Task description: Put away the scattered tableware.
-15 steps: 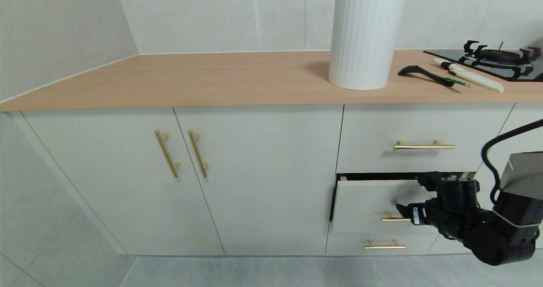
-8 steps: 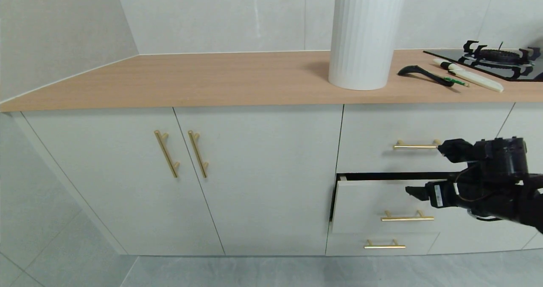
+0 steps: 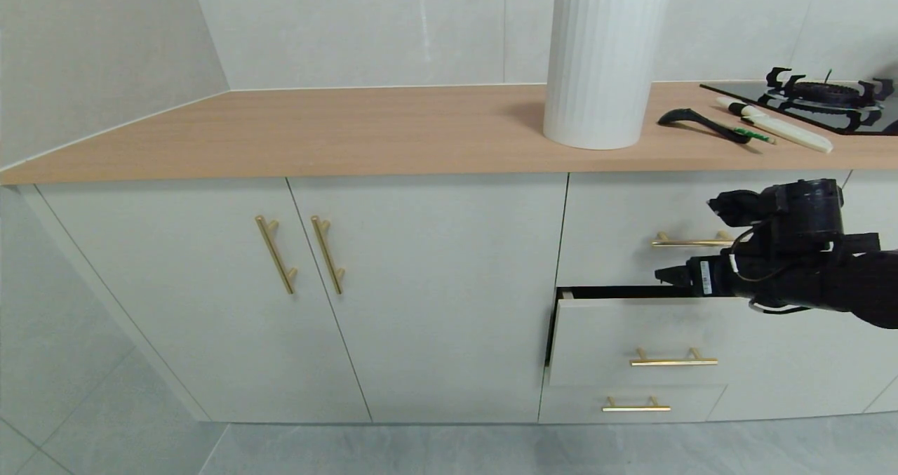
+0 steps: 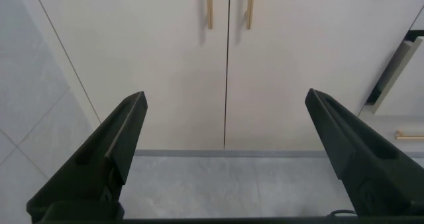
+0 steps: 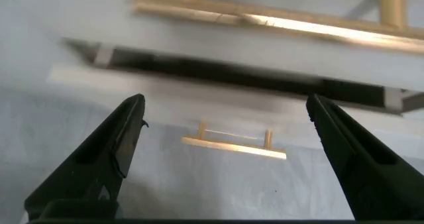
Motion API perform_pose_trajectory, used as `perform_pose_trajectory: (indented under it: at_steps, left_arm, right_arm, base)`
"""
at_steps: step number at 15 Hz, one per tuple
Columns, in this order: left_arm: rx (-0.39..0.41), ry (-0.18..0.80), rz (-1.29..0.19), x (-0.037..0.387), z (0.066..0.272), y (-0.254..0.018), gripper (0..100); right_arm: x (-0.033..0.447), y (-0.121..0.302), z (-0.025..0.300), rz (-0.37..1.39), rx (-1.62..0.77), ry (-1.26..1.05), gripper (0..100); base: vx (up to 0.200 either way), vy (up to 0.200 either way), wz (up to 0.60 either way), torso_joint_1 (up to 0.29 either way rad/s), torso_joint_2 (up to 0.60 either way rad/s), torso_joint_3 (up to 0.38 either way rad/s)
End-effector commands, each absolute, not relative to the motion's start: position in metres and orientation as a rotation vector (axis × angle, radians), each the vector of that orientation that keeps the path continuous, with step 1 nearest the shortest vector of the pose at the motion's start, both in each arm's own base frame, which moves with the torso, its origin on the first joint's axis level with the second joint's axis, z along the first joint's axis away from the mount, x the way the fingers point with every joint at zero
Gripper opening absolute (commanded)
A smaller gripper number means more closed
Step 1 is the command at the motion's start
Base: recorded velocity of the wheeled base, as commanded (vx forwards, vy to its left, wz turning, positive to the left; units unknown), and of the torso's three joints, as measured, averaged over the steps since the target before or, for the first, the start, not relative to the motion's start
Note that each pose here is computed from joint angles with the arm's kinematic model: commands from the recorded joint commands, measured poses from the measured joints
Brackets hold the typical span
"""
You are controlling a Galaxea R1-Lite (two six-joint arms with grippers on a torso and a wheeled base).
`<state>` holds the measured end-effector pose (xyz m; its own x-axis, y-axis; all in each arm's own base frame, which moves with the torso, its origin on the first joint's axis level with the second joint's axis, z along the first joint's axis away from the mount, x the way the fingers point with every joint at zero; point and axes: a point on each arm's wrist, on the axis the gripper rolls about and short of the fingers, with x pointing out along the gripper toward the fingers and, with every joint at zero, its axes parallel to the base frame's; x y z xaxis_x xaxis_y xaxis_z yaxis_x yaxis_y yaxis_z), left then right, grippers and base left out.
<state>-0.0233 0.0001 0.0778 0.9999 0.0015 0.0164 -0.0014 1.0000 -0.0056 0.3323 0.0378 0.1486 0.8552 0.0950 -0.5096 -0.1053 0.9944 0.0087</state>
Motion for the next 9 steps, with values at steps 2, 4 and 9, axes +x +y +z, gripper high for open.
perform_pose_trajectory:
  at_steps: [2, 4, 9]
  left_arm:
    - [-0.006, -0.015, 0.001, -0.023, 0.078, 0.000, 100]
    - [-0.006, -0.015, 0.001, -0.023, 0.078, 0.000, 100]
    - [-0.006, -0.015, 0.001, -0.023, 0.078, 0.000, 100]
  right_arm:
    - [0.363, 0.036, 0.110, 0.079, 0.015, 0.584, 100]
    - [0.370, 0.037, 0.101, 0.074, 0.013, 0.589, 100]
    - [0.377, 0.037, 0.088, 0.043, 0.002, 0.607, 100]
  base:
    - [0.000, 0.000, 0.00, 0.000, 0.00, 0.000]
    - [0.000, 0.000, 0.00, 0.000, 0.00, 0.000]
    - [0.000, 0.000, 0.00, 0.000, 0.00, 0.000]
